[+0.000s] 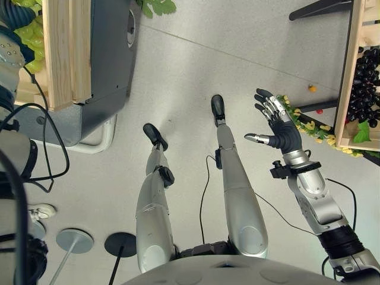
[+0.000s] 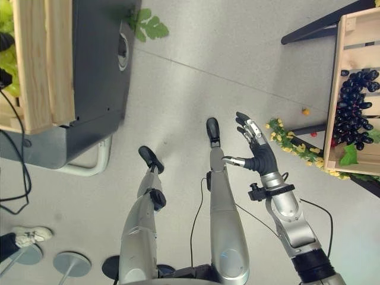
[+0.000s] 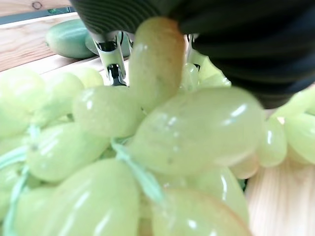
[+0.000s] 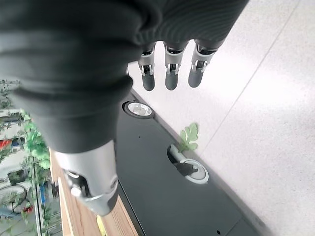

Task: Pick up the fruits from the basket on one side to the basket on the other side

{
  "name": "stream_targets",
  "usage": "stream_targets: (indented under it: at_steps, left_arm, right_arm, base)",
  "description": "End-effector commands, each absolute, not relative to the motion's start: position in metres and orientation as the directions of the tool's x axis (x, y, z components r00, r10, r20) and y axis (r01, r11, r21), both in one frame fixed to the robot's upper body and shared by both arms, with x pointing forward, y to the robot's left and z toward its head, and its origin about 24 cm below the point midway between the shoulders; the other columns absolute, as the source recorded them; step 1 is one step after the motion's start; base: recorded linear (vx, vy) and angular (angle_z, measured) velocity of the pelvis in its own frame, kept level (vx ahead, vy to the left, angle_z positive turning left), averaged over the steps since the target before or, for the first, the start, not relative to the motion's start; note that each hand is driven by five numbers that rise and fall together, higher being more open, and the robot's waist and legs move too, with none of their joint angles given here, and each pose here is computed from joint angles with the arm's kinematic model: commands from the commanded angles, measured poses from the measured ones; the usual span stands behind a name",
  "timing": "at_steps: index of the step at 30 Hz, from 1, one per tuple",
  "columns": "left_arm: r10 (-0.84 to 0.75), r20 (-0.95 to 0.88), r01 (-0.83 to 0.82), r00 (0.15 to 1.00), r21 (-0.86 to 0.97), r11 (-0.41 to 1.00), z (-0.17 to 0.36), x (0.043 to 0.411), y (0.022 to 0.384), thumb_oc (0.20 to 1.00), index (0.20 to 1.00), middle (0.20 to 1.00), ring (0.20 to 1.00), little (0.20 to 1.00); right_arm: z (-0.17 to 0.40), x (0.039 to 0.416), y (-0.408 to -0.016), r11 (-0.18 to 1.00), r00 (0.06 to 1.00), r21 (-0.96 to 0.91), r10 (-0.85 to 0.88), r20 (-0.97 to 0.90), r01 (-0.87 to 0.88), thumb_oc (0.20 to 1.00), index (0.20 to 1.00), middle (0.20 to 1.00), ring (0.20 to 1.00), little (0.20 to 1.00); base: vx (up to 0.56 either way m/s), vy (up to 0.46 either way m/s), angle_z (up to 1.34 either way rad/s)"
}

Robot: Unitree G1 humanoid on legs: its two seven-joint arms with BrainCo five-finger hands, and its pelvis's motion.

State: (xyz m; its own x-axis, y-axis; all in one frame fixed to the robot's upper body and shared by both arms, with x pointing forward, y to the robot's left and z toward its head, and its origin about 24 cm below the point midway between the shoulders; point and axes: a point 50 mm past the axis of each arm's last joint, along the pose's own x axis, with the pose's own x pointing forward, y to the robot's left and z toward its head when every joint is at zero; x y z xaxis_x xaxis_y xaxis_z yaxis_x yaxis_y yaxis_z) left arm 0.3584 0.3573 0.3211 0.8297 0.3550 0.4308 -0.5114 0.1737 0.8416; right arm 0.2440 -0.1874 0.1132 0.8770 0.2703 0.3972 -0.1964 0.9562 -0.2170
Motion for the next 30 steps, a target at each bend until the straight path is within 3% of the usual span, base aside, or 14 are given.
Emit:
stream_targets:
  at_steps: [1,14,21,30]
  left_arm:
    - [0.375,0.508,-0.586,0.775,0.800,0.127,0.344,0.341,0.373,0.200,0.200,0.200,0.200,0.200]
    - [0.305,0.470,-0.547,0.828,0.797,0.256,0.293,0.349,0.362,0.200,0.200,0.200,0.200,0.200]
    - [0.142,0.644,-0.632,0.752,0.642,0.433,0.275,0.323,0.334,0.200,0.200,0.200,0.200,0.200]
    - [0.084,0.691,-0.606,0.718,0.561,0.564,0.244,0.291,0.316,0.200,0.200,0.200,0.200,0.200]
  right_arm:
    - [0.123,0.235,-0.198,0.964,0.854,-0.212,0.242,0.460,-0.159,1.000,1.000,1.000,1.000,1.000]
    - [0.128,0.243,-0.205,0.952,0.858,-0.282,0.241,0.454,-0.118,1.000,1.000,1.000,1.000,1.000]
    - [0.122,0.239,-0.223,0.945,0.886,-0.325,0.175,0.429,-0.029,1.000,1.000,1.000,1.000,1.000]
    - [0.112,0.234,-0.236,0.938,0.918,-0.348,0.138,0.372,0.000,1.000,1.000,1.000,1.000,1.000]
  base:
    - [0.00,0.000,0.00]
    - [-0.01,-0.012,-0.02]
    - [0.04,-0.049,0.03]
    - [0.06,-0.074,0.12]
